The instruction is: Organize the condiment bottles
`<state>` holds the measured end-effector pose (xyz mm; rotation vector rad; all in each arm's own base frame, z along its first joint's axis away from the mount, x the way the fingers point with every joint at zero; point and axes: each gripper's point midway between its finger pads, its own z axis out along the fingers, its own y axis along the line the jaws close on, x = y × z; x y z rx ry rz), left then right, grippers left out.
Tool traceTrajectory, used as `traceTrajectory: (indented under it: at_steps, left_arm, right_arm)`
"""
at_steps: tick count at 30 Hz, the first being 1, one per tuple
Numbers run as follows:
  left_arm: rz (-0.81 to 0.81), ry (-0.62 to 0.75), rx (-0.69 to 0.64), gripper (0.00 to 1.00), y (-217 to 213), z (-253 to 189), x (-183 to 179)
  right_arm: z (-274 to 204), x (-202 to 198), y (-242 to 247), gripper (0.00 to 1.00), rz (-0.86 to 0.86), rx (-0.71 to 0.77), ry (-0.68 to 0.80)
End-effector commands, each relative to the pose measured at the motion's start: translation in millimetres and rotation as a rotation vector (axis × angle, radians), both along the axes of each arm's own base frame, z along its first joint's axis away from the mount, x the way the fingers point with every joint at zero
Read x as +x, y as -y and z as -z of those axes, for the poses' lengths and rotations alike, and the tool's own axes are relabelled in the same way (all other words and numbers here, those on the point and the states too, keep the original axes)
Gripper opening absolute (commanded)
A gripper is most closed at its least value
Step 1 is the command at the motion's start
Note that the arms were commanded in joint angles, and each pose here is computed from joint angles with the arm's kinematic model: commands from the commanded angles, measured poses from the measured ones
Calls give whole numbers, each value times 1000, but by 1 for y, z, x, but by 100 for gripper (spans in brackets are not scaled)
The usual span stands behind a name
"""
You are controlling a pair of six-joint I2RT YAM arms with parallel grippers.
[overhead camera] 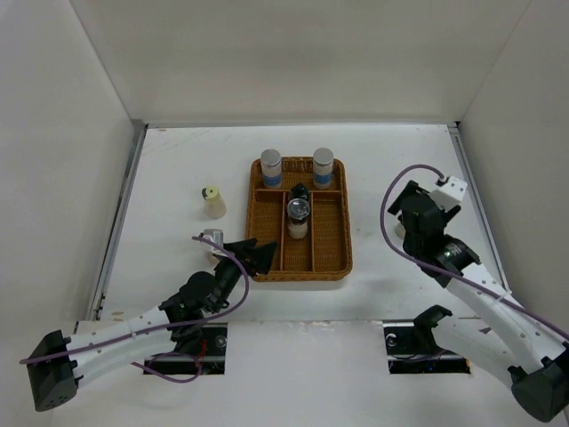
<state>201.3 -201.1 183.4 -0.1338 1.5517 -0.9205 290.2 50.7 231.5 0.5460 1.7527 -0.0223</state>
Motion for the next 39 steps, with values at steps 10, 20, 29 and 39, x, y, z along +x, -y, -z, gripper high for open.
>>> traceTrajectory:
  at_steps: [10, 20, 29, 39]
  left_arm:
    - [12, 22, -37, 75, 3, -8, -2]
    - [19, 12, -36, 75, 4, -5, -1]
    - [9, 22, -37, 75, 1, -7, -1]
    - [15, 9, -38, 74, 4, -5, 0]
  right_arm:
    - [77, 22, 49, 95, 74, -37, -208]
    - [91, 50, 58, 89, 48, -2, -230]
    - [78, 54, 52, 54, 63, -45, -178]
    - [5, -12, -80, 47, -359, 27, -18]
